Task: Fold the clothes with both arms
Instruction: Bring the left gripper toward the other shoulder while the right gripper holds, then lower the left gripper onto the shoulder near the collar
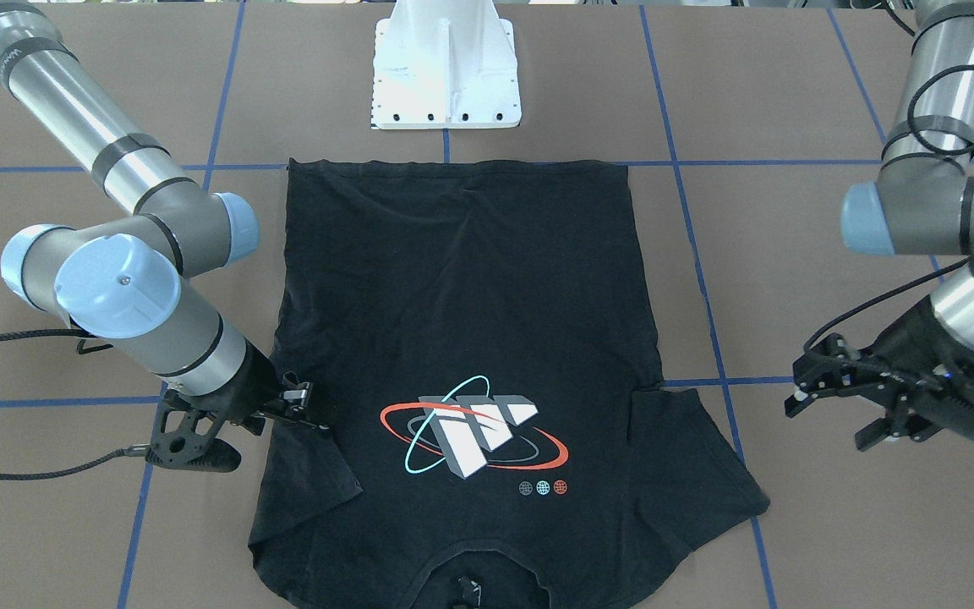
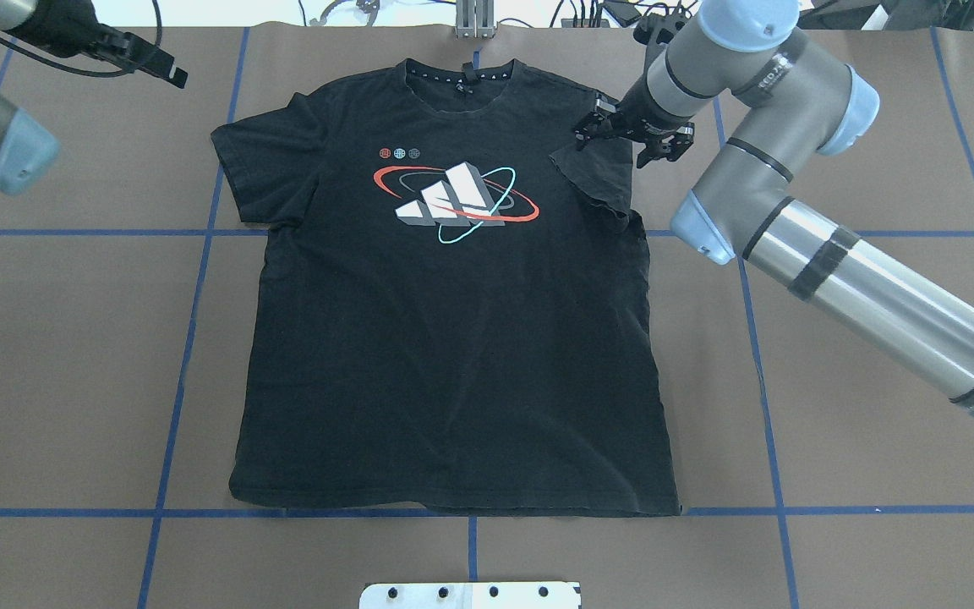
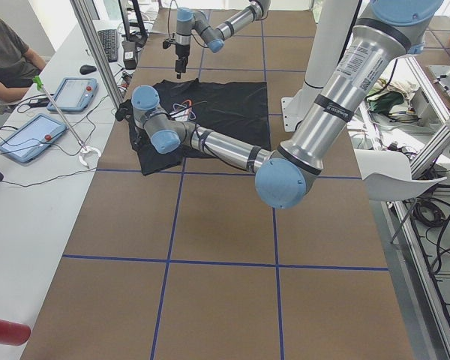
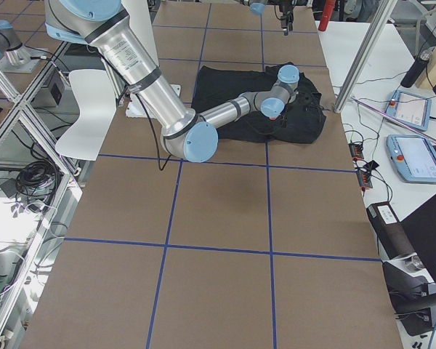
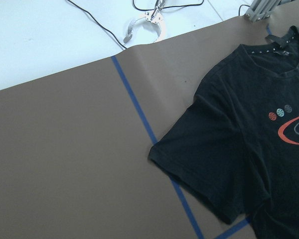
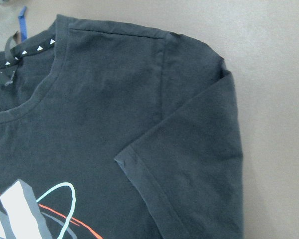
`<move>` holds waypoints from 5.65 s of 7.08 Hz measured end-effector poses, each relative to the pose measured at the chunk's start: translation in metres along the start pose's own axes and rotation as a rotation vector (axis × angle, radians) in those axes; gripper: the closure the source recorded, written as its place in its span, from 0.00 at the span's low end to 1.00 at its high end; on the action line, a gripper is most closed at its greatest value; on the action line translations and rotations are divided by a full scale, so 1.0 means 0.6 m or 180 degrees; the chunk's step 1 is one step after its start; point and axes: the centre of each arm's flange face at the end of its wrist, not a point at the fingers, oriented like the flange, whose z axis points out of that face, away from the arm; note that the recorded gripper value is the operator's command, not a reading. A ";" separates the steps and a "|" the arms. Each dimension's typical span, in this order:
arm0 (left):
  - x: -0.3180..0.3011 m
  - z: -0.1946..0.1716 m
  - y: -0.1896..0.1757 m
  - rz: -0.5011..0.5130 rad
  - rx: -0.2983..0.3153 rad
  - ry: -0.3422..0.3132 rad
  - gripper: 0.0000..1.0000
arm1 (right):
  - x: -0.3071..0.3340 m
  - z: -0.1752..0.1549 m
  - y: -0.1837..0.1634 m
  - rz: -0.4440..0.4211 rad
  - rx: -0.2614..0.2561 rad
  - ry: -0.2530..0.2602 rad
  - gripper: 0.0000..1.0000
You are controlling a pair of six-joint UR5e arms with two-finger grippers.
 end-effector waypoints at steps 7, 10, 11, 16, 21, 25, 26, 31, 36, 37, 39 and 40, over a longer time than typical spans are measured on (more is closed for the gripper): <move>-0.090 0.222 0.032 -0.0304 0.0028 -0.0291 0.31 | 0.062 -0.050 0.033 -0.0027 0.0100 -0.0066 0.00; -0.084 0.242 0.041 -0.0348 0.0015 -0.0294 0.41 | 0.059 -0.050 0.032 -0.0032 0.0105 -0.0070 0.00; -0.083 0.244 0.042 -0.0349 0.0013 -0.0293 0.41 | 0.059 -0.050 0.032 -0.0030 0.0104 -0.0068 0.00; -0.079 0.250 0.047 -0.0341 -0.0006 -0.0290 0.63 | 0.062 -0.046 0.032 -0.0024 0.0100 -0.0055 0.00; -0.098 0.233 0.039 -0.0378 0.0030 -0.0319 1.00 | 0.055 -0.046 0.031 -0.0032 0.0103 -0.0061 0.00; -0.003 0.106 -0.037 -0.0563 0.0186 0.0037 1.00 | 0.058 -0.044 0.031 -0.0024 0.0096 -0.0051 0.00; 0.050 0.099 -0.050 -0.0762 0.0220 0.0127 1.00 | 0.060 -0.042 0.030 -0.0018 0.0094 -0.0044 0.00; 0.289 0.225 -0.068 -0.1082 0.0326 -0.0082 1.00 | 0.075 -0.022 0.024 0.0014 0.0062 0.0030 0.00; 0.327 0.239 -0.080 -0.1214 0.0486 -0.0143 0.00 | 0.069 -0.009 0.025 0.0031 0.0043 0.0054 0.00; 0.341 0.221 -0.087 -0.1188 0.0533 -0.0082 0.00 | 0.058 -0.010 0.028 0.0095 0.0089 0.0043 0.00; 0.357 0.150 -0.049 -0.1078 0.0624 0.0167 0.00 | 0.020 -0.011 0.085 0.0515 0.0298 -0.0015 0.00; 0.350 0.108 0.003 -0.1015 0.0582 0.0328 0.00 | 0.013 -0.017 0.148 0.0833 0.0382 -0.0092 0.00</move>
